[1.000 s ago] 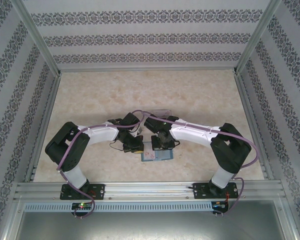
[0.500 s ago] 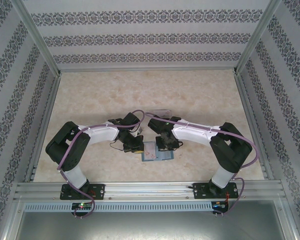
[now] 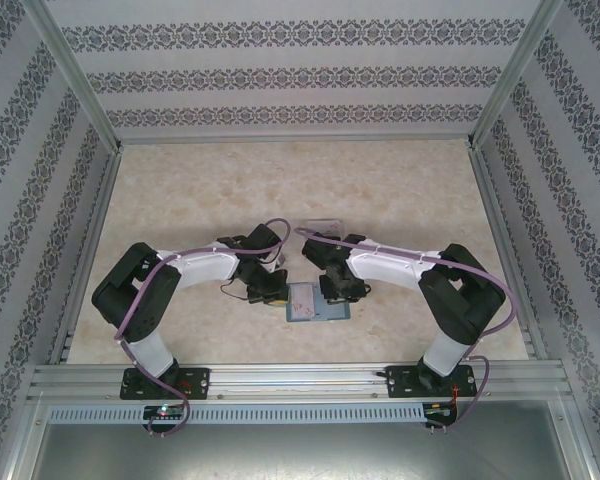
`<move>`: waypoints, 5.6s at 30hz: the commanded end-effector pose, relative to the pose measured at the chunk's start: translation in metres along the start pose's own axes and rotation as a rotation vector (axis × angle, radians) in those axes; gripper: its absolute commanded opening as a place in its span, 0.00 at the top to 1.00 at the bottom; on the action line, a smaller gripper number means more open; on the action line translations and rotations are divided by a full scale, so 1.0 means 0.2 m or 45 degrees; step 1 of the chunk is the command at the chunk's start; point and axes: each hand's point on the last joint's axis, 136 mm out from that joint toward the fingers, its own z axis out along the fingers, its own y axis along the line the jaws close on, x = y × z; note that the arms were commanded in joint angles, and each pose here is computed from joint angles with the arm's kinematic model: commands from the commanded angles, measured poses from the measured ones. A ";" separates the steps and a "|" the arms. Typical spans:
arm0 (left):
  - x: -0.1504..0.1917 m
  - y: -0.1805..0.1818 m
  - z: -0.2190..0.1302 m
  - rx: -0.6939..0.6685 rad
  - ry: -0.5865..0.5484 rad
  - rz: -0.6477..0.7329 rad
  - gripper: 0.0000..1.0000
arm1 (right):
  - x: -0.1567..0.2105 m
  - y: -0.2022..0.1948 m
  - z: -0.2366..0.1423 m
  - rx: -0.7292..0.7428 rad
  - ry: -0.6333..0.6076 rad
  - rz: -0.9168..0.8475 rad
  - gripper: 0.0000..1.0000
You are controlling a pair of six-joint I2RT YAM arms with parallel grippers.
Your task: Take the credit cards out of the card holder
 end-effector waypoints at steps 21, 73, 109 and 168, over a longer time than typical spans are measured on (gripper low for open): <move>-0.05 -0.21 -0.06 0.112 -0.016 0.071 1.00 | -0.08 0.10 -0.21 -0.261 -0.104 0.055 0.75; 0.00 -0.13 0.07 0.058 0.063 0.051 1.00 | -0.10 0.37 -0.01 -0.727 0.031 0.260 0.78; 0.00 -0.13 0.04 0.038 0.051 0.048 1.00 | -0.16 0.26 -0.01 -0.564 -0.034 0.181 0.59; -0.04 -0.20 0.04 0.073 0.042 0.062 1.00 | -0.13 0.23 -0.12 -0.573 -0.069 0.164 0.65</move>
